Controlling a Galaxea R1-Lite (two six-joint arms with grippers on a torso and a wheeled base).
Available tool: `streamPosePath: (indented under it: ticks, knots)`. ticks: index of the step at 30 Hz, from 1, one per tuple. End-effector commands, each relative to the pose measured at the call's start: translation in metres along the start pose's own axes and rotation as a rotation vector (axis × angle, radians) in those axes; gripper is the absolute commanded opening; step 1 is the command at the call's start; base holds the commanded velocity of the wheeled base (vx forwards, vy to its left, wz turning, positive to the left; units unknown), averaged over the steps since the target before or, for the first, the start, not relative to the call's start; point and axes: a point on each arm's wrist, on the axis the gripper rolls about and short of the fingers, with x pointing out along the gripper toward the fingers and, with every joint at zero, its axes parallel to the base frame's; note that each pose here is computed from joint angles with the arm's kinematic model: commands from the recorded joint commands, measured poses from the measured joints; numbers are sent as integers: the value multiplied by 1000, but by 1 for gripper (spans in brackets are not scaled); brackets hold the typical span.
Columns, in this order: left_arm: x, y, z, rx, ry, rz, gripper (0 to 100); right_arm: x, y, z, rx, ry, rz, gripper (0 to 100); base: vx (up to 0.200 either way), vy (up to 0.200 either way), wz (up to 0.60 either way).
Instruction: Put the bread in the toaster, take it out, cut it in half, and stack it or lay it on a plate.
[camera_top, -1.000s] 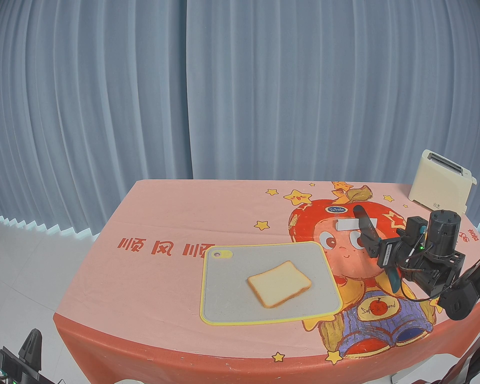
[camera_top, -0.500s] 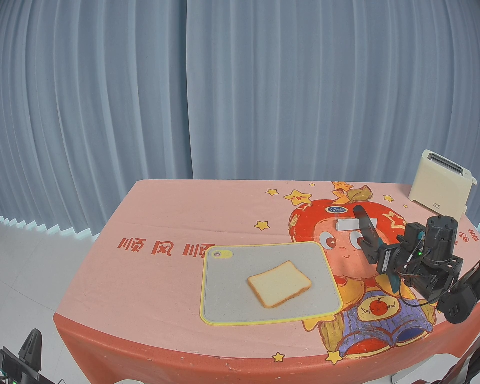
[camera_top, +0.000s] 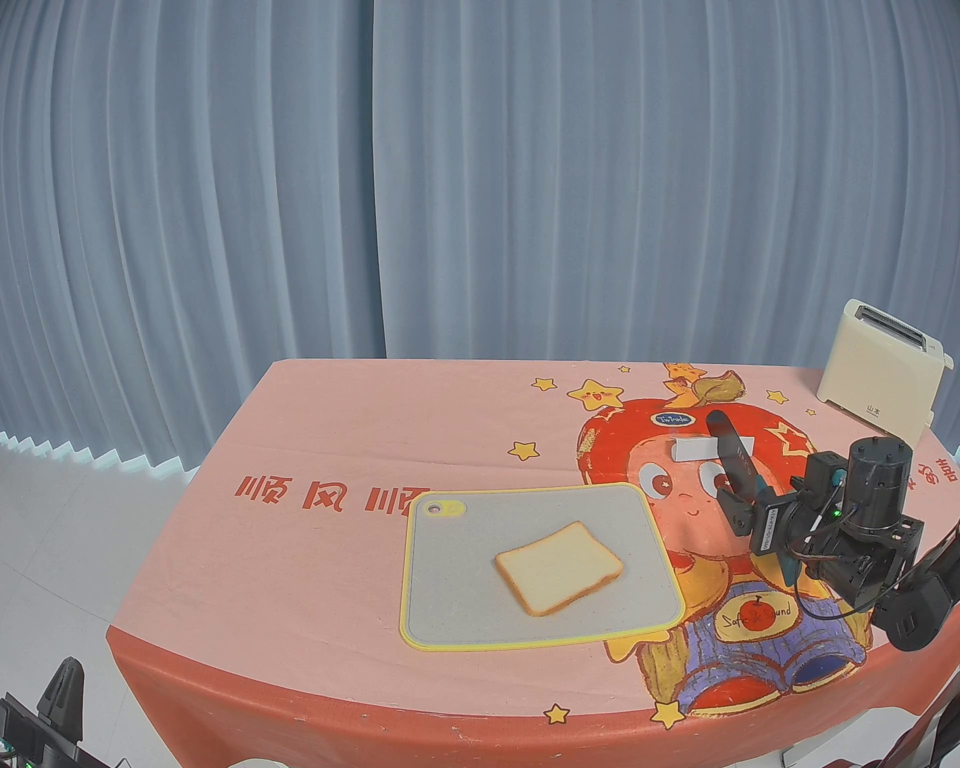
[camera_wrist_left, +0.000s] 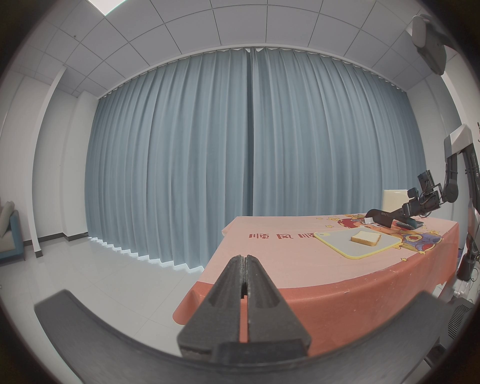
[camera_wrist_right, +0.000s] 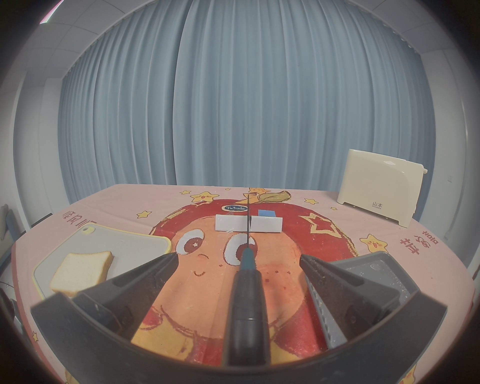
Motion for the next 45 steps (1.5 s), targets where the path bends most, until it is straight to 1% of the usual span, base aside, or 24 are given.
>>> streamPosePath:
  ticks: [1,5,12,13,26,33,45]
  knots:
    - [1,0,-5,0,19,0,0,1,0,-2,-1,8,-2,100,0,0,0]
    - [1,0,-5,0,19,0,0,3,-1,-5,-5,24,-6,100,0,0,0]
    - [1,0,-5,0,19,0,0,5,-2,-6,-2,27,-12,100,0,0,0]
    - [1,0,-5,0,19,0,0,4,-2,-6,-2,26,-12,0,0,0,0]
    - [1,0,-5,0,19,0,0,3,1,-3,2,11,-1,0,0,0,0]
    - [1,0,-5,0,19,0,0,-1,-1,7,15,-31,-3,0,0,0,0]
    - [1,0,-5,0,19,0,0,-7,0,21,33,-94,9,0,0,0,0]
